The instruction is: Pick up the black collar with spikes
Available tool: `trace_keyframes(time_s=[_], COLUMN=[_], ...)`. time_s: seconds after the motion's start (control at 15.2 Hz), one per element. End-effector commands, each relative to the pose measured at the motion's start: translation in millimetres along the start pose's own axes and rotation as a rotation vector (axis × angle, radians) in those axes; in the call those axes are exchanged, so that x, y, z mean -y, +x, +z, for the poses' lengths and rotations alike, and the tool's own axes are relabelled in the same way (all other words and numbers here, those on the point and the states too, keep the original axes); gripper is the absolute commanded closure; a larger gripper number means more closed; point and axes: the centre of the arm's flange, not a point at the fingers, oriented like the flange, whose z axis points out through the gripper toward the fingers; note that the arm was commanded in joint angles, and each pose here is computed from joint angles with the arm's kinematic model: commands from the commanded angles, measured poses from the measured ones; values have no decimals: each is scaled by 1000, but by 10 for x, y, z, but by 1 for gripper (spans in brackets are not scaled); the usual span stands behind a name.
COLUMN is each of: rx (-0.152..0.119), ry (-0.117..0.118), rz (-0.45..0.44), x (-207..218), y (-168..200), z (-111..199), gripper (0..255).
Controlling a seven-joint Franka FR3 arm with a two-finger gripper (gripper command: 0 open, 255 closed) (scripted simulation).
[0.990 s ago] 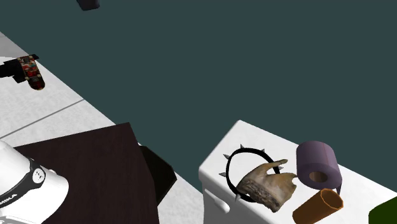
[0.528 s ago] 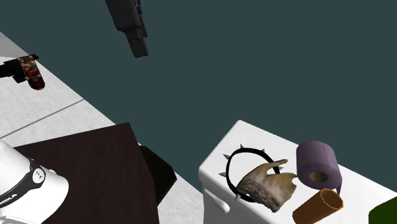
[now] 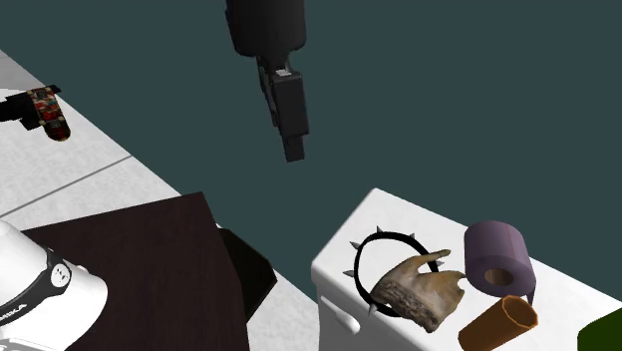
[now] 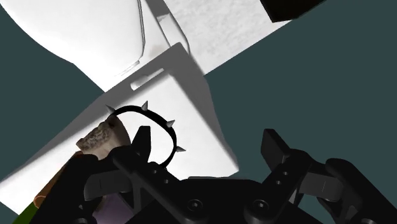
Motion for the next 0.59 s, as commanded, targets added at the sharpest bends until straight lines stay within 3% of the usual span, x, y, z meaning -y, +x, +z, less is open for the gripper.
trace_keyframes(time_s=[0.0,0.53], rx=[7,42], ry=[-15,-72], rz=[-11,-54], x=[-32,-198], y=[126,686], z=[220,1114], gripper=[0,0])
